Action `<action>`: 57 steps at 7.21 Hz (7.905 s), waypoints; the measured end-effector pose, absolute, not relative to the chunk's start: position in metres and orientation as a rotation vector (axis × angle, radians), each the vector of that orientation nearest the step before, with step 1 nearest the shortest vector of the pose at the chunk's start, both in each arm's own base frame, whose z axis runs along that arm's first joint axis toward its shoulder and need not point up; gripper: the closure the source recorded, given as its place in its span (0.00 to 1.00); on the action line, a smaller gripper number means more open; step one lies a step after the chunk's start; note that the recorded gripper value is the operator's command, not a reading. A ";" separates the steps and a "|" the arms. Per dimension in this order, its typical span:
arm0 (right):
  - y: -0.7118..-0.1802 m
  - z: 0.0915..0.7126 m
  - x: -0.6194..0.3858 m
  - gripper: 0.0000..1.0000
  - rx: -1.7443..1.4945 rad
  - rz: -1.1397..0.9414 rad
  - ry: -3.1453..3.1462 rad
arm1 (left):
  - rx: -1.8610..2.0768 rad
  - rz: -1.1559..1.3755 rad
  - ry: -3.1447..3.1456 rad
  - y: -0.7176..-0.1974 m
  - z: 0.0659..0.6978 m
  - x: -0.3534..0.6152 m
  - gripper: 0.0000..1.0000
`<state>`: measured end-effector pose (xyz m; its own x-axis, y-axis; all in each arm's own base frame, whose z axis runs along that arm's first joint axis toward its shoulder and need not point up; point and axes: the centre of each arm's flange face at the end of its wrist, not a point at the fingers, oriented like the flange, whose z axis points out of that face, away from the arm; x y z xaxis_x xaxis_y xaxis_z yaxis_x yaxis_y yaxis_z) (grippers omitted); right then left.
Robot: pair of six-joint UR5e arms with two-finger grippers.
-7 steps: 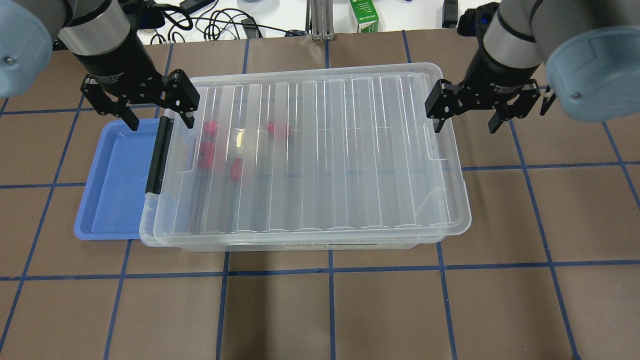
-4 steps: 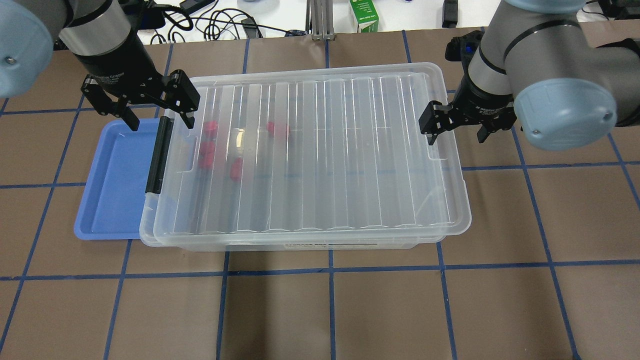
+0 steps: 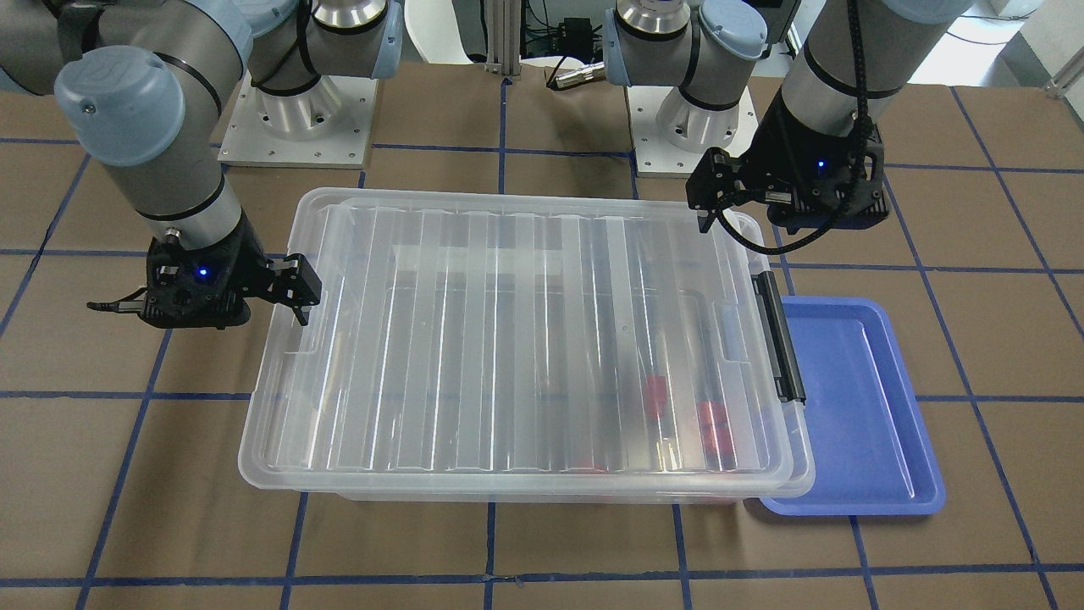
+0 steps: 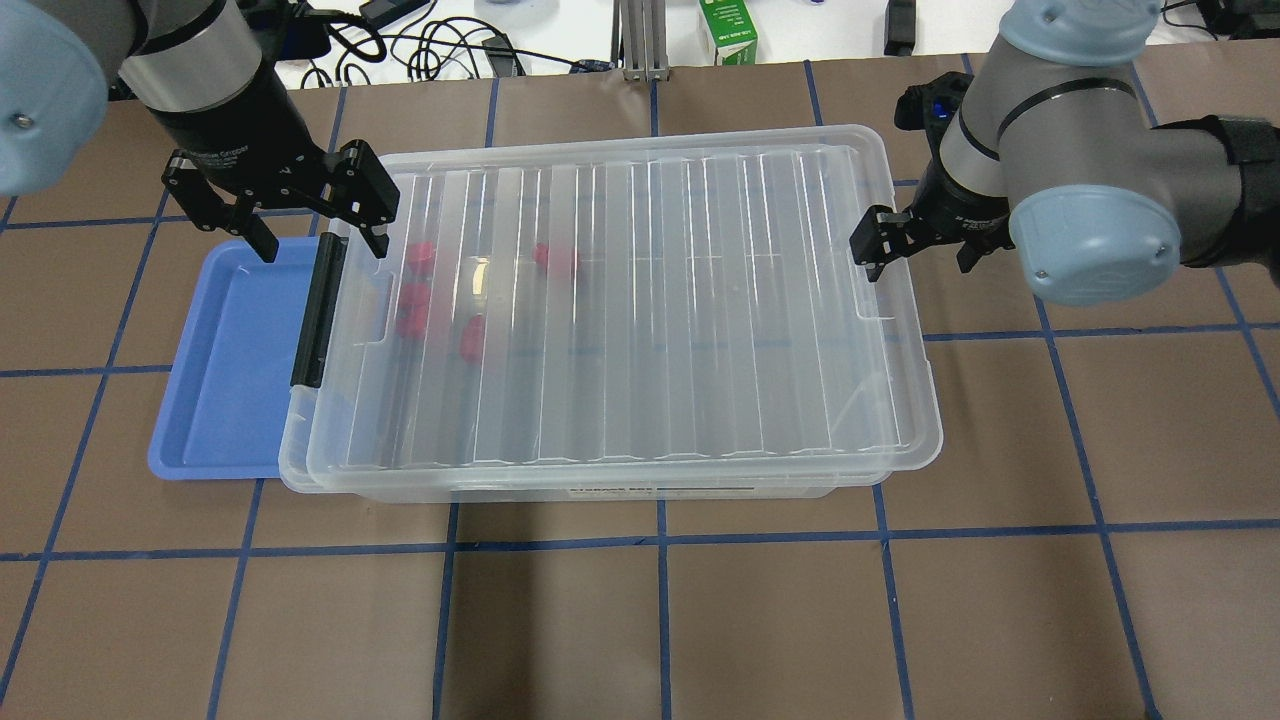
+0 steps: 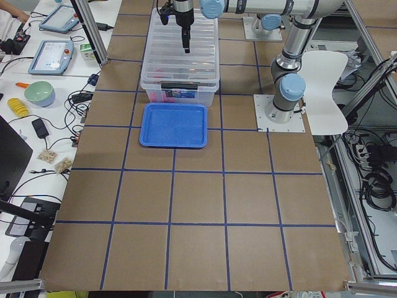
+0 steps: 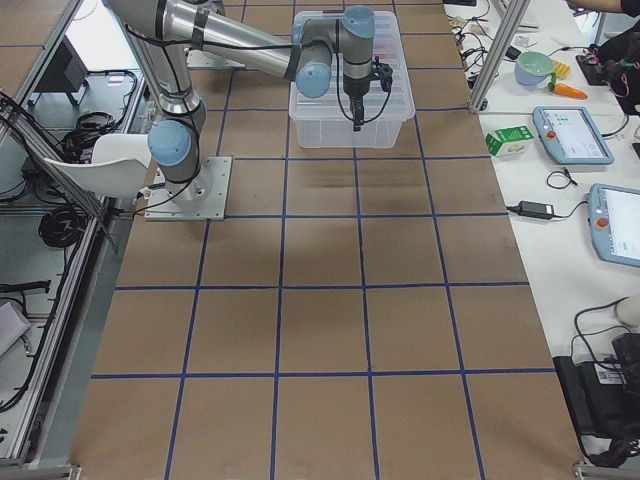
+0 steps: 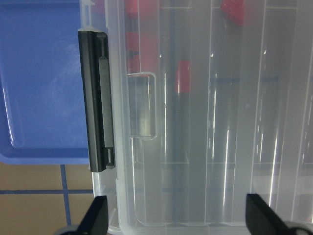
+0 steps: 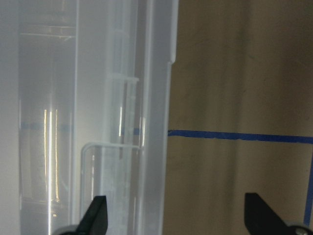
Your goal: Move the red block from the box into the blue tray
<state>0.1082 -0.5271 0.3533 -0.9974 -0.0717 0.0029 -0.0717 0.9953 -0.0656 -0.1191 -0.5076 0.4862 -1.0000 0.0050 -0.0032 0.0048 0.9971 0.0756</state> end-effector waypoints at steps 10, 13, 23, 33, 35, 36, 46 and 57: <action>-0.539 0.349 -0.004 0.01 0.241 0.076 -3.118 | 0.015 0.123 3.128 -0.509 0.485 -0.119 0.00; -0.537 0.349 -0.035 0.01 0.317 0.064 -3.109 | 0.023 0.133 3.129 -0.511 0.481 -0.119 0.00; -0.523 0.350 -0.117 0.00 0.363 0.049 -3.093 | -0.053 0.169 3.134 -0.566 0.318 -0.116 0.16; -0.512 0.438 -0.113 0.00 0.343 0.051 -3.112 | -0.092 0.298 3.213 -0.576 0.200 -0.130 0.16; -0.487 0.506 -0.100 0.00 0.319 0.043 -3.113 | -0.087 0.317 3.223 -0.576 0.192 -0.134 0.20; -0.473 0.530 -0.094 0.00 0.275 0.036 -3.115 | -0.087 0.321 3.223 -0.577 0.188 -0.134 0.62; -0.496 0.527 0.086 0.00 -0.211 0.139 -3.156 | -0.099 0.320 3.202 -0.594 0.313 -0.127 1.00; -0.514 0.513 0.126 0.00 -0.201 0.185 -3.149 | -0.057 0.272 3.163 -0.606 0.325 0.128 1.00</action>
<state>0.1263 -0.5142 0.5135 -0.9917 0.1255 -0.0269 0.1278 0.9851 -0.1155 0.1275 -0.6065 0.3250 -0.9988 -0.0389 0.0306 -0.0331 0.9847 0.1710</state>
